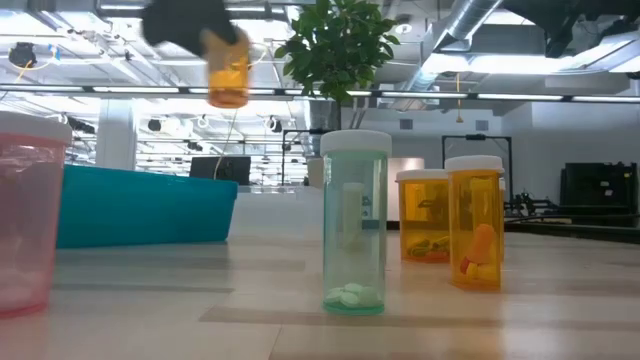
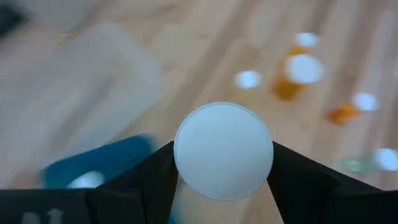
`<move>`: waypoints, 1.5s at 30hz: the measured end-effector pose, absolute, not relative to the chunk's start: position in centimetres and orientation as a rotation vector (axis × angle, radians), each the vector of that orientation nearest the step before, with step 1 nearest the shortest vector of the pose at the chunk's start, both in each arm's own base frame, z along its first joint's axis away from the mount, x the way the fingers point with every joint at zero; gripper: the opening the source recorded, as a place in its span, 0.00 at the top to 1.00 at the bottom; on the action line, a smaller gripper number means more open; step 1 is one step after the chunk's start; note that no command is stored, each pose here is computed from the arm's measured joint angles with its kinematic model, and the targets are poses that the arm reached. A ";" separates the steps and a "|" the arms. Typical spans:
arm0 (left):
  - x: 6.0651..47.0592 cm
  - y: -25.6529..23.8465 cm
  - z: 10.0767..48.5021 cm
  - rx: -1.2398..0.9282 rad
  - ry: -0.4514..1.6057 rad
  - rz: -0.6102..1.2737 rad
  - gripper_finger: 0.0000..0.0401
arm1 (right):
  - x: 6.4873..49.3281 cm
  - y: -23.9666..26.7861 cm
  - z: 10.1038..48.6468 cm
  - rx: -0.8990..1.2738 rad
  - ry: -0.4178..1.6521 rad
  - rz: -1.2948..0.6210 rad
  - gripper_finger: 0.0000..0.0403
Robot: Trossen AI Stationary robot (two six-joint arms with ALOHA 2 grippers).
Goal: Pick and place medicine bottles into bin by pill shape (circle, oval)
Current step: Put the orange pill bottle into the blue bin
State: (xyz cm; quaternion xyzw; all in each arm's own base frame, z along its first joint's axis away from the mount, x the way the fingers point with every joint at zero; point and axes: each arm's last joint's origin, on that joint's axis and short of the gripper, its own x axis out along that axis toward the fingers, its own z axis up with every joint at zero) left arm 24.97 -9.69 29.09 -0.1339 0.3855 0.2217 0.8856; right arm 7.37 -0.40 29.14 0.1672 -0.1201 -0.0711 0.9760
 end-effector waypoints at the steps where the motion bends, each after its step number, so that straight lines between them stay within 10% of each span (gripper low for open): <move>1: 24.2 -9.3 29.4 -0.279 0.806 0.499 0.46 | 7.4 -0.4 29.1 0.337 -0.242 -0.143 0.44; 45: 18.1 -7.5 17.0 -0.284 0.820 0.825 0.46 | 7.4 -0.4 29.1 0.338 -0.243 -0.149 0.44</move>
